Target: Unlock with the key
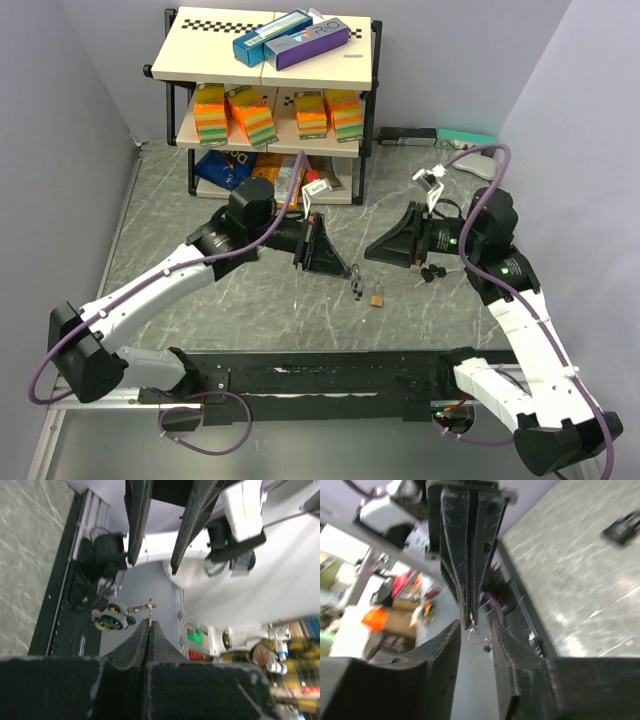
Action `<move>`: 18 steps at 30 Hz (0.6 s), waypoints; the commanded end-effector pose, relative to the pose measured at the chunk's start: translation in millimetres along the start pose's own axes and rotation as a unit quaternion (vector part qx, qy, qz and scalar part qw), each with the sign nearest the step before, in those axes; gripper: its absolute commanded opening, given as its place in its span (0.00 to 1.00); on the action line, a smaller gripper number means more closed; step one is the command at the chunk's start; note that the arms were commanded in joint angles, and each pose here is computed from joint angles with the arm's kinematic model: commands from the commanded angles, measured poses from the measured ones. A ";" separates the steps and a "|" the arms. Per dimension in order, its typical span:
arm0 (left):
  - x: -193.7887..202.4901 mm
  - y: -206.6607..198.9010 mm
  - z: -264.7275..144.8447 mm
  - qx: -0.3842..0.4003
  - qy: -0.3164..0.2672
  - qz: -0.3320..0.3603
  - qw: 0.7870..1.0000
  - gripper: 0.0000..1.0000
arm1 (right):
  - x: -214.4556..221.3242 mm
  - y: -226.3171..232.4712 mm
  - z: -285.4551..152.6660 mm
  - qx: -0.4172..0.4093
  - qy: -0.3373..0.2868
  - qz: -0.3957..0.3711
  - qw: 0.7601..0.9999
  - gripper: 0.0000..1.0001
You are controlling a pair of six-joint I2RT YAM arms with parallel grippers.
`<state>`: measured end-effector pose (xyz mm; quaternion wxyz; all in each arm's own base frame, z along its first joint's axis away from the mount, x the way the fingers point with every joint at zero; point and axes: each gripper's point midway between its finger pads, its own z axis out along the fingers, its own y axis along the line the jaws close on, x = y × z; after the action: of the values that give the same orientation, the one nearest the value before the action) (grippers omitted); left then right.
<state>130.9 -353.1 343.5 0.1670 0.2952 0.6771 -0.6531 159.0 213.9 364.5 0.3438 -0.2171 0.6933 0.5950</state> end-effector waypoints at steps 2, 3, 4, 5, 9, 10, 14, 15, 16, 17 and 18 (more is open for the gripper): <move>14.2 -9.7 -3.9 0.030 0.074 0.016 0.997 0.01 | 24.2 23.3 0.8 -0.061 0.070 -0.003 0.996 0.35; 13.8 -9.7 -3.8 0.030 0.076 0.021 0.996 0.01 | 27.0 24.3 2.0 -0.063 0.076 -0.004 0.995 0.33; 14.3 -9.3 -4.0 0.028 0.079 0.019 0.996 0.01 | 32.9 23.3 3.8 -0.062 0.089 0.009 0.994 0.32; 13.0 -10.2 -3.6 0.029 0.080 0.021 0.996 0.01 | 35.2 21.9 5.1 -0.062 0.093 0.005 0.994 0.31; 14.4 -7.6 -2.7 0.030 0.086 0.019 0.996 0.01 | 40.1 24.9 7.3 -0.070 0.105 0.008 0.992 0.25; 14.9 -7.7 -2.9 0.030 0.087 0.017 0.996 0.01 | 40.1 24.3 8.0 -0.070 0.106 0.010 0.992 0.25; 15.0 -8.0 -2.9 0.031 0.087 0.018 0.996 0.01 | 43.5 23.1 10.6 -0.073 0.113 0.013 0.991 0.24; 15.7 -8.0 -3.0 0.032 0.088 0.017 0.995 0.01 | 43.8 21.9 11.0 -0.071 0.112 0.014 0.991 0.24; 16.1 -7.2 -2.8 0.032 0.089 0.015 0.995 0.01 | 44.6 20.4 11.7 -0.070 0.113 0.016 0.991 0.24; 15.8 -7.9 -3.3 0.033 0.088 0.015 0.995 0.01 | 45.1 19.5 12.3 -0.070 0.113 0.015 0.991 0.25; 16.6 -7.4 -2.7 0.034 0.089 0.015 0.995 0.01 | 45.5 17.8 13.1 -0.068 0.112 0.016 0.991 0.26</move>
<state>115.1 -346.4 321.9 0.0861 0.3405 0.6907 -0.6321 121.5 233.1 331.7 0.2239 -0.2705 0.7050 0.6162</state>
